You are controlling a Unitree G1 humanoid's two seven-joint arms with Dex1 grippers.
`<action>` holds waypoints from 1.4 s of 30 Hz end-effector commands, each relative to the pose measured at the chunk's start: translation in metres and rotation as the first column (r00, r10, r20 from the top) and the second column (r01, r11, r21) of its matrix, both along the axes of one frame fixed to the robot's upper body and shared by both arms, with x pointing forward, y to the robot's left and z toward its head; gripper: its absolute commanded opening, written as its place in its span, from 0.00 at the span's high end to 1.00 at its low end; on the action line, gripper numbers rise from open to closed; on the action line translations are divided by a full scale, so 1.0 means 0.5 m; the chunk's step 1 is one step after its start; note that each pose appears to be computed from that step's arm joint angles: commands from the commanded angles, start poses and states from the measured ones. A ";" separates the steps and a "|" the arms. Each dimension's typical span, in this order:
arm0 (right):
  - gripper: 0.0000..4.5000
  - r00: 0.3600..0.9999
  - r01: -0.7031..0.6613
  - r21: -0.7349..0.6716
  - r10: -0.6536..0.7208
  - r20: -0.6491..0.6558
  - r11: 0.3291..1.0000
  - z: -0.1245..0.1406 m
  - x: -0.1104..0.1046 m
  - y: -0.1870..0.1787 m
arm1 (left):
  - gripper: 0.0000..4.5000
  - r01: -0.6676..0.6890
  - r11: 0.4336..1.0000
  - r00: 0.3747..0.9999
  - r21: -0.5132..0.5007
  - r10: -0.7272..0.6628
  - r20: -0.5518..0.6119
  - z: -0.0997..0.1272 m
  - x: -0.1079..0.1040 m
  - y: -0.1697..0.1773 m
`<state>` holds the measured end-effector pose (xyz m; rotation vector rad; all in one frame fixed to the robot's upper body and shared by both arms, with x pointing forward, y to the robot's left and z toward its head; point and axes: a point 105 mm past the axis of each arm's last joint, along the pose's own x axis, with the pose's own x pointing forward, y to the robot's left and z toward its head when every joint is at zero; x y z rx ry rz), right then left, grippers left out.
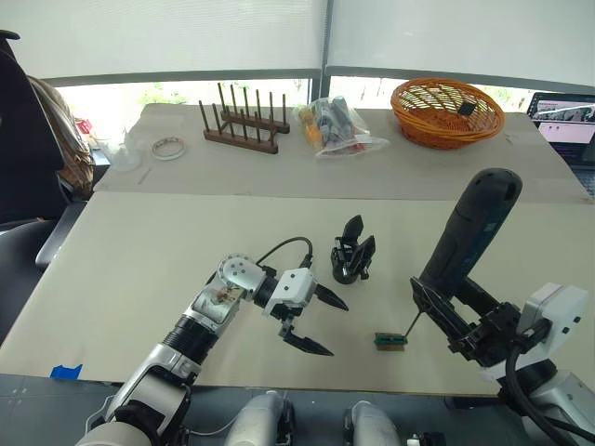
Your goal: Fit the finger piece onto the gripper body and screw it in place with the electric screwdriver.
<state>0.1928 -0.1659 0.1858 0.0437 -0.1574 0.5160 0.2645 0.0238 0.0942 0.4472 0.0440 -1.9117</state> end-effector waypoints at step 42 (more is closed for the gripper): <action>0.56 0.998 -0.006 -0.026 0.008 0.069 1.000 0.023 -0.001 0.001 | 0.00 0.010 1.000 0.999 -0.017 -0.009 0.046 0.008 0.002 0.001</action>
